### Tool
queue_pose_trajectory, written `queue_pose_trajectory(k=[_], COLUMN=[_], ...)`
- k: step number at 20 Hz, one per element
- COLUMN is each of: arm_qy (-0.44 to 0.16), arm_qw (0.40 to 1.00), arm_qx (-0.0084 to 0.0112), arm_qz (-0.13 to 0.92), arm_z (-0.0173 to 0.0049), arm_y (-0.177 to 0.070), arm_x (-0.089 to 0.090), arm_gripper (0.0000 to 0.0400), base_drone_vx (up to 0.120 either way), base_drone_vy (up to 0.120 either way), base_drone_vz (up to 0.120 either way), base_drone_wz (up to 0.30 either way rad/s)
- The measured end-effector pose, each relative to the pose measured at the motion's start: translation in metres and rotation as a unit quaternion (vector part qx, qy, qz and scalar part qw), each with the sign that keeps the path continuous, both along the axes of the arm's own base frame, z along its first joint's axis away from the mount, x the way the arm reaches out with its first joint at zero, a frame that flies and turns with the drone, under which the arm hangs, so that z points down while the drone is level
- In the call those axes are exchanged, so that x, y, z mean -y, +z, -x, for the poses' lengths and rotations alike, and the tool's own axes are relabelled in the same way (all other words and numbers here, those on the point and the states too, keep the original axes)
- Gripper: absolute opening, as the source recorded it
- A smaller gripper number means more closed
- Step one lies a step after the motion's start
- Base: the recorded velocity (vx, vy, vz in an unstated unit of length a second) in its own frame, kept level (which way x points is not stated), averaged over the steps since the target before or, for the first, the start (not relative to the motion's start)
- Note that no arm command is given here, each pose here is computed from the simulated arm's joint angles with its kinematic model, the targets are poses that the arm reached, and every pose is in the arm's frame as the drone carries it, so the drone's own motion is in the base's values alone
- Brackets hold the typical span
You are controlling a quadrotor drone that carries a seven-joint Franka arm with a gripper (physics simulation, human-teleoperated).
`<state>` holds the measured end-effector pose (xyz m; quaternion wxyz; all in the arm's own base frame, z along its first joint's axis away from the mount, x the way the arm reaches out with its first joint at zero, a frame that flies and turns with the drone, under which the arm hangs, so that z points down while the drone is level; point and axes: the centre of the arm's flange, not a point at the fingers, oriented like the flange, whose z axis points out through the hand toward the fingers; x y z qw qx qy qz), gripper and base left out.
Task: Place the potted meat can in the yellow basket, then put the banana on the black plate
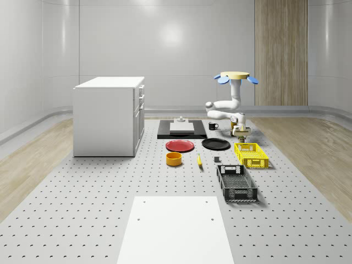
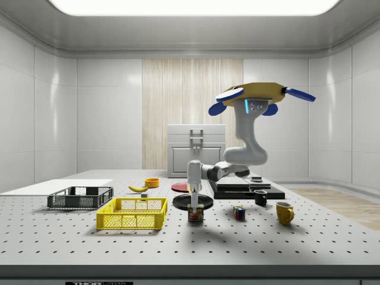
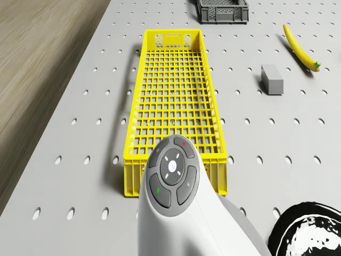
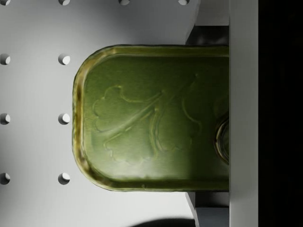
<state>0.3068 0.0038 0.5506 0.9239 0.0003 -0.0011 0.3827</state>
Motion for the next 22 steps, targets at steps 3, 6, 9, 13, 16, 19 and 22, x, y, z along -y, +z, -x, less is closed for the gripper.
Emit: queue_pose_trajectory(k=[3, 6, 9, 13, 16, 19, 22], arm_qy=[0.000, -0.002, -0.004, -0.002, -0.001, -0.001, -0.001], arm_qw=[1.000, 1.000, 1.000, 1.000, 1.000, 1.000, 1.000], arm_qx=[-0.0002, -0.0005, -0.0008, -0.0010, -0.0010, -0.0011, -0.0010], arm_qz=[0.001, 0.001, 0.002, 0.003, 0.003, 0.003, 0.003], arm_z=[0.0000, 0.0000, -0.0001, -0.0001, -0.0001, -0.0001, -0.0001], arm_y=[0.001, 0.000, -0.008, -0.021, -0.027, -0.030, -0.032], arm_x=[0.000, 0.000, 0.000, -0.001, -0.001, 0.000, 0.000], arm_gripper=[0.0286, 0.0287, 0.0289, 0.0289, 0.0289, 0.0289, 0.0289], base_drone_vx=[0.000, 0.000, 0.000, 0.000, 0.000, 0.120, 0.120], base_drone_vy=[0.000, 0.000, 0.000, 0.000, 0.000, 0.000, 0.000], base_drone_vz=[0.000, 0.000, 0.000, 0.120, 0.120, 0.120, 0.053], base_drone_wz=[0.000, 0.000, 0.000, 0.000, 0.000, 0.000, 0.000])
